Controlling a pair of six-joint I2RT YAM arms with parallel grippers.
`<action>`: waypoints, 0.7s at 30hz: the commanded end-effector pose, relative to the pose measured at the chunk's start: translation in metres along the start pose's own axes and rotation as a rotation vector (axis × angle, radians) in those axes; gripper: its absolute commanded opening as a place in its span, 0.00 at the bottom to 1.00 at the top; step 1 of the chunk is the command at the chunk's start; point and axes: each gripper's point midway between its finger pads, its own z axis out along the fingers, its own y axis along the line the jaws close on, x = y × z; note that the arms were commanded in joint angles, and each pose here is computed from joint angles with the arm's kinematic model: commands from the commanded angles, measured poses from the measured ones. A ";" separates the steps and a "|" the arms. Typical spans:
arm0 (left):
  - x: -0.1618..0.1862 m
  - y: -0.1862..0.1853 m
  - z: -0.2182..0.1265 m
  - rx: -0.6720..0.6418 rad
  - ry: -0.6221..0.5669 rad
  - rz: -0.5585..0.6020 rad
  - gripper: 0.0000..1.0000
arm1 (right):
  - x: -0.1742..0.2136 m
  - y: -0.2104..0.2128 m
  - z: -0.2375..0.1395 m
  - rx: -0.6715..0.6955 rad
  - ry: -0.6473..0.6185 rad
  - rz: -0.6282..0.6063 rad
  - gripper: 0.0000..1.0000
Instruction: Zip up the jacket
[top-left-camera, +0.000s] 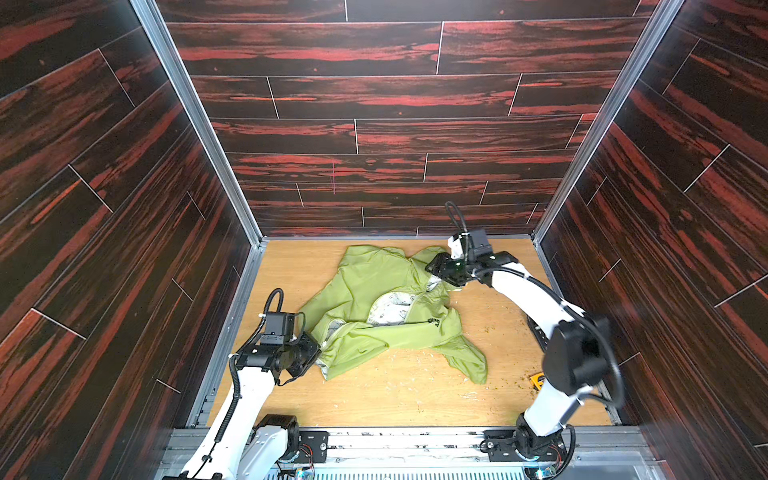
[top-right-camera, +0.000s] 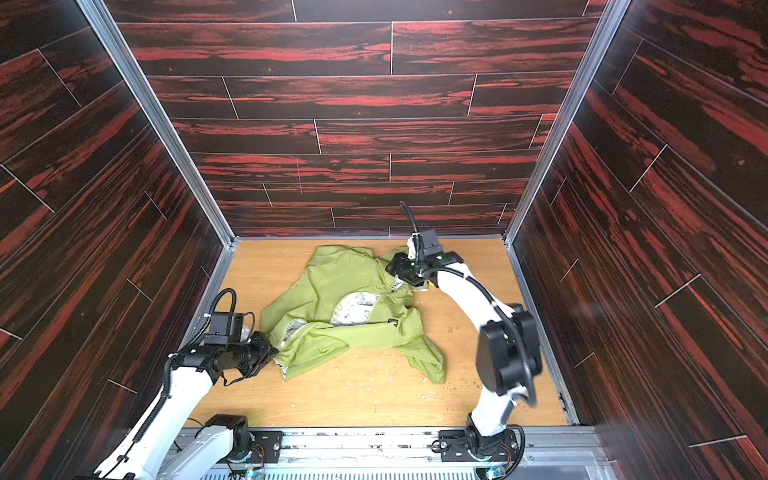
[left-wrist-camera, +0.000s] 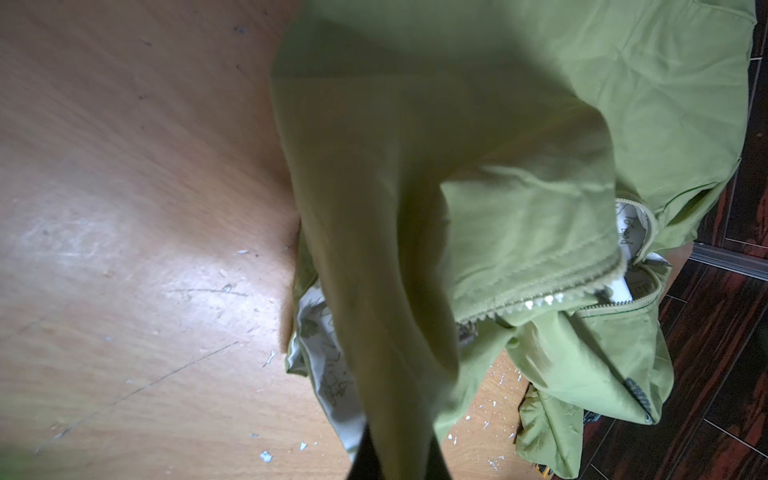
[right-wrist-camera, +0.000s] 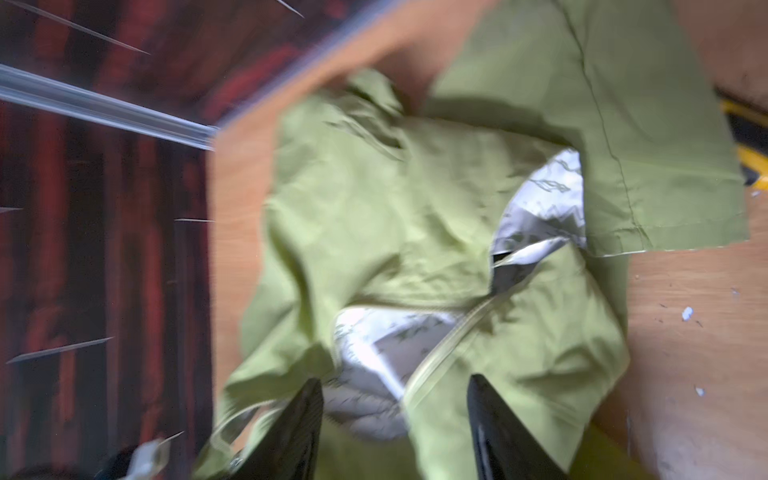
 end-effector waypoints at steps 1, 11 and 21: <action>-0.001 -0.006 0.002 0.015 0.013 0.006 0.00 | 0.012 -0.023 0.029 0.100 0.096 0.065 0.59; 0.001 -0.006 0.003 0.026 0.023 0.006 0.00 | -0.002 -0.041 0.091 0.158 0.149 0.064 0.59; 0.003 -0.001 0.002 0.011 0.023 -0.002 0.00 | -0.017 -0.048 0.128 0.192 0.175 0.059 0.55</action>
